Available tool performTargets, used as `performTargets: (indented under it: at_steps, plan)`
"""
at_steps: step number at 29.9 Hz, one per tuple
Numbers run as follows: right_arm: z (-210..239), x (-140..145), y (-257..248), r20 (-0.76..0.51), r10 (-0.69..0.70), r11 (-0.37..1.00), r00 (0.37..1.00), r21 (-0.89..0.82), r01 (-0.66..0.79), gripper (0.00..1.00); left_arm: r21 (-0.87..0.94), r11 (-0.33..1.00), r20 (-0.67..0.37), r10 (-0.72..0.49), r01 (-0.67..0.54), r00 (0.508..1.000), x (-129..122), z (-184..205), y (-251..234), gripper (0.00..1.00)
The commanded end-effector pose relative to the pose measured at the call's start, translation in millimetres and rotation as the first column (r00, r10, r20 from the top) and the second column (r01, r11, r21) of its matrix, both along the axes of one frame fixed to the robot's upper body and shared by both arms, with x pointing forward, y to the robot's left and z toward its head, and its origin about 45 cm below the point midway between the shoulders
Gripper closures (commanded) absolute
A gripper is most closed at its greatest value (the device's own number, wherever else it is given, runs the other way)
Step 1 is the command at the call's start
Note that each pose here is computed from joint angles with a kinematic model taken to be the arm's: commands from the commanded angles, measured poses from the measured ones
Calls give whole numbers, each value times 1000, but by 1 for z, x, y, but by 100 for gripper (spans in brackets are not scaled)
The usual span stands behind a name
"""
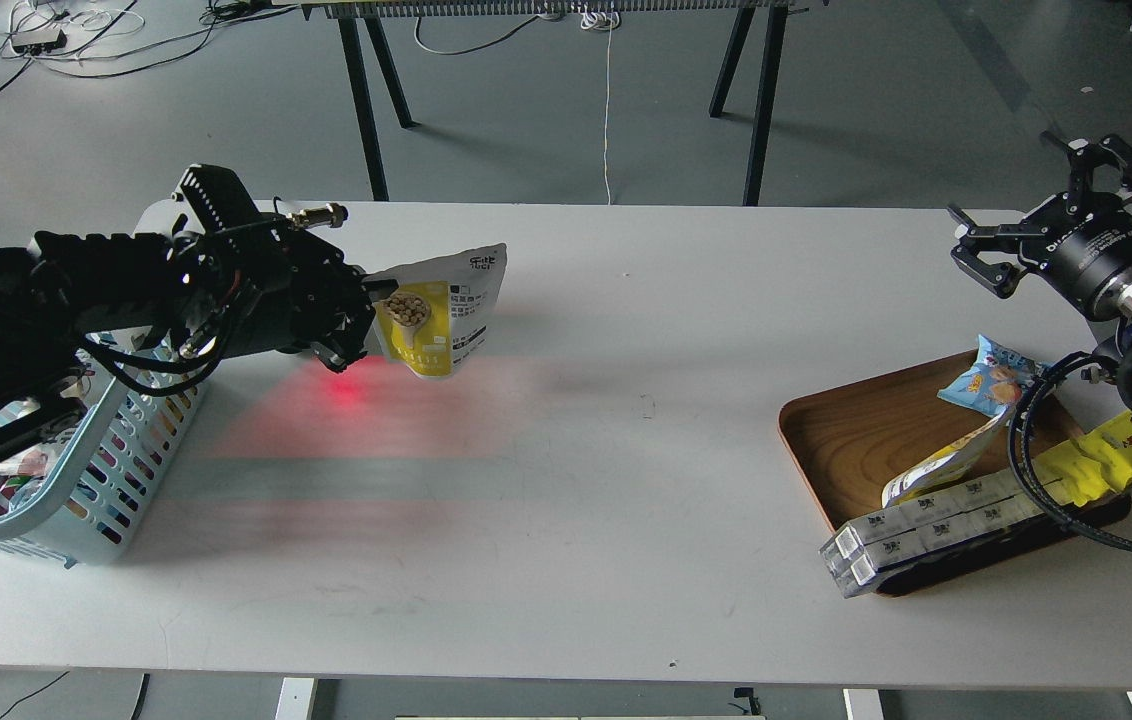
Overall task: Scan snack and place in basket
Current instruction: 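Hold the packet in front of the scanner with the left gripper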
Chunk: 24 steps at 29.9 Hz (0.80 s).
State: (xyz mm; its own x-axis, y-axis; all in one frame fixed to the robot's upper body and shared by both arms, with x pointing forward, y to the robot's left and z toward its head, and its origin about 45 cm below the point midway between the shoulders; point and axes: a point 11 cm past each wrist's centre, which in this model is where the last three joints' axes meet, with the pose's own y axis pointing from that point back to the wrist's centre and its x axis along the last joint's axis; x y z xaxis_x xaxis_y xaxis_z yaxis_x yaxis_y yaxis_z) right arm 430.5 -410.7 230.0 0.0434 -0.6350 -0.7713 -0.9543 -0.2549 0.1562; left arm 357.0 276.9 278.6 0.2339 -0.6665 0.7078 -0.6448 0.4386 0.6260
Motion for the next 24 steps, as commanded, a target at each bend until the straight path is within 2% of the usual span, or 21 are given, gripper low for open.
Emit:
performTargets:
  at_steps: [1,16,24]
  plan:
    - [0,0,0,-1,0,1000,1000,0,0,0,17,1000,1,17,-17,1000,-6,2,12,100]
    - [-1,0,0,-2,1,1000,1000,-4,-1,0,25,1000,-7,1,-1,1000,-22,2,12,100]
    - [-1,0,0,-4,6,1000,1000,-15,-6,0,29,999,18,19,-19,1000,-21,5,18,100]
